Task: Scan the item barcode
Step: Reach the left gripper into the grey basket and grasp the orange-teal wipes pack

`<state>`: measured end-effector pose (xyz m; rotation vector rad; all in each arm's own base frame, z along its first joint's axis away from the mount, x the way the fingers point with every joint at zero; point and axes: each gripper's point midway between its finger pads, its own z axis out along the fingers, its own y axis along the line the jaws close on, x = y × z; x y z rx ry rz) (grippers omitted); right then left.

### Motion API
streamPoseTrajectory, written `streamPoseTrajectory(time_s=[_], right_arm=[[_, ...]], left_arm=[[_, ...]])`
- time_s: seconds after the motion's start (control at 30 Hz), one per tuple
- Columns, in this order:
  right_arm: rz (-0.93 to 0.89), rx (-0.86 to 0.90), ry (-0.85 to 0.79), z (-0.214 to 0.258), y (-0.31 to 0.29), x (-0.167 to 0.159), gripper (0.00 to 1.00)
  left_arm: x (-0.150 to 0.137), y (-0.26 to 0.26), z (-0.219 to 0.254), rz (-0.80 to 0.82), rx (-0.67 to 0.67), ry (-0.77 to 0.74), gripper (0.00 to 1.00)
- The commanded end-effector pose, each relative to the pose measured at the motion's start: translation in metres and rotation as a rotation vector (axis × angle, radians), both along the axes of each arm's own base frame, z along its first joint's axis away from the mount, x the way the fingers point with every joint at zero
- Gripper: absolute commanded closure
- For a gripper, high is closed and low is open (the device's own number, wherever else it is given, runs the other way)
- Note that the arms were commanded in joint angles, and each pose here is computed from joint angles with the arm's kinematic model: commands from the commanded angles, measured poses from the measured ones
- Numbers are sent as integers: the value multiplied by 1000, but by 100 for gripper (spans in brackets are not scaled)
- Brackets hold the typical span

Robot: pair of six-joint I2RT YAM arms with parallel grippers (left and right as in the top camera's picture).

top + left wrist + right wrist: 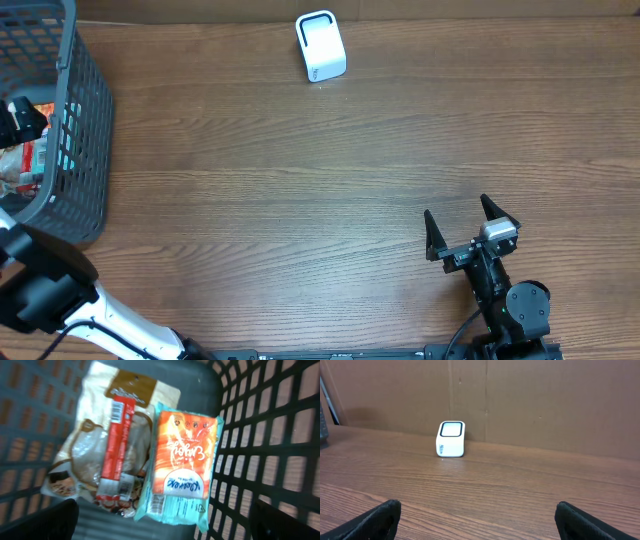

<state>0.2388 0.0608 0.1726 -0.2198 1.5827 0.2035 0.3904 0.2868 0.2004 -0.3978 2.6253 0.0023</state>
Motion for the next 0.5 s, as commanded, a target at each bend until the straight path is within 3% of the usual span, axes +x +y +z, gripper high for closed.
streamPoseTrajectory(time_s=[0.0, 0.2, 0.47], right_arm=[[-10, 4, -1, -2, -2, 0, 0], [-10, 4, -1, -2, -2, 0, 0], [-10, 4, -1, -2, -2, 0, 0]], left_arm=[[11, -10, -25, -58, -45, 30, 0], [25, -24, -54, -125, -66, 80, 0], [34, -22, -66, -130, 21, 137, 0]])
